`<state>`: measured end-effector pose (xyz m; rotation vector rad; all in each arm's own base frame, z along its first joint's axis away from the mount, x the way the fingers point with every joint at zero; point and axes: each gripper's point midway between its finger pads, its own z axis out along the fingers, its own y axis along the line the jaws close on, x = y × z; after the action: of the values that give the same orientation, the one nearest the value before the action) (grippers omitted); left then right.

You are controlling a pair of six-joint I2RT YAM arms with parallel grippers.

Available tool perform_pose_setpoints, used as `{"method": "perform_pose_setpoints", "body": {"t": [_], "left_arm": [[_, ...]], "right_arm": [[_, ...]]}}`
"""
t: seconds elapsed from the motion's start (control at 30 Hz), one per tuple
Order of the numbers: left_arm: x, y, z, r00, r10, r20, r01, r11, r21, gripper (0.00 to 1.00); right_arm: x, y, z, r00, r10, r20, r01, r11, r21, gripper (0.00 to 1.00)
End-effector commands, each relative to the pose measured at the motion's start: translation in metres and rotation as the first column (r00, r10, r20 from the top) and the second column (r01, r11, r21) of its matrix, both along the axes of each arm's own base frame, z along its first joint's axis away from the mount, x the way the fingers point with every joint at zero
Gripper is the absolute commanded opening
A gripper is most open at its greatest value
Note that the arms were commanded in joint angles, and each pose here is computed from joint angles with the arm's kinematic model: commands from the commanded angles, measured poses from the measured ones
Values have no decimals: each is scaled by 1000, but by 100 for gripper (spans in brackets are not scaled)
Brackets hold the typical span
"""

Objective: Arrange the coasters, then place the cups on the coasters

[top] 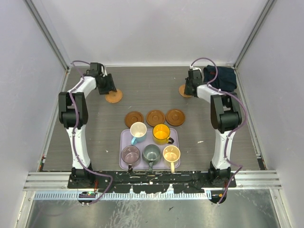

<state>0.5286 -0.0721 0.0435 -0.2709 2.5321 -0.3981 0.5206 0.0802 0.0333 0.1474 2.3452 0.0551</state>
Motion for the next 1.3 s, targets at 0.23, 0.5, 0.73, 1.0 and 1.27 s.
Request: {"method": "perform_pose_setpoints", "body": {"t": [0.23, 0.5, 0.73, 1.0, 1.27], "left_arm": [[22, 13, 1, 1000, 15, -27, -15, 1000, -2, 56], [37, 10, 5, 1000, 25, 10, -24, 999, -47, 58], [62, 0, 21, 992, 27, 123, -7, 988, -155, 59], [81, -8, 47, 973, 53, 224, 8, 965, -261, 58], [87, -13, 93, 917, 46, 396, 83, 949, -303, 62]], "right_arm": [[15, 3, 0, 1000, -7, -10, 7, 1000, 30, 20], [15, 4, 1, 1000, -15, -6, 15, 999, 44, 21], [20, 4, 12, 1000, -13, 23, 12, 999, 46, 21], [27, 6, 33, 997, 4, 79, -7, 999, 44, 22], [35, 13, 70, 985, 40, 170, -52, 996, 66, 29]]}}
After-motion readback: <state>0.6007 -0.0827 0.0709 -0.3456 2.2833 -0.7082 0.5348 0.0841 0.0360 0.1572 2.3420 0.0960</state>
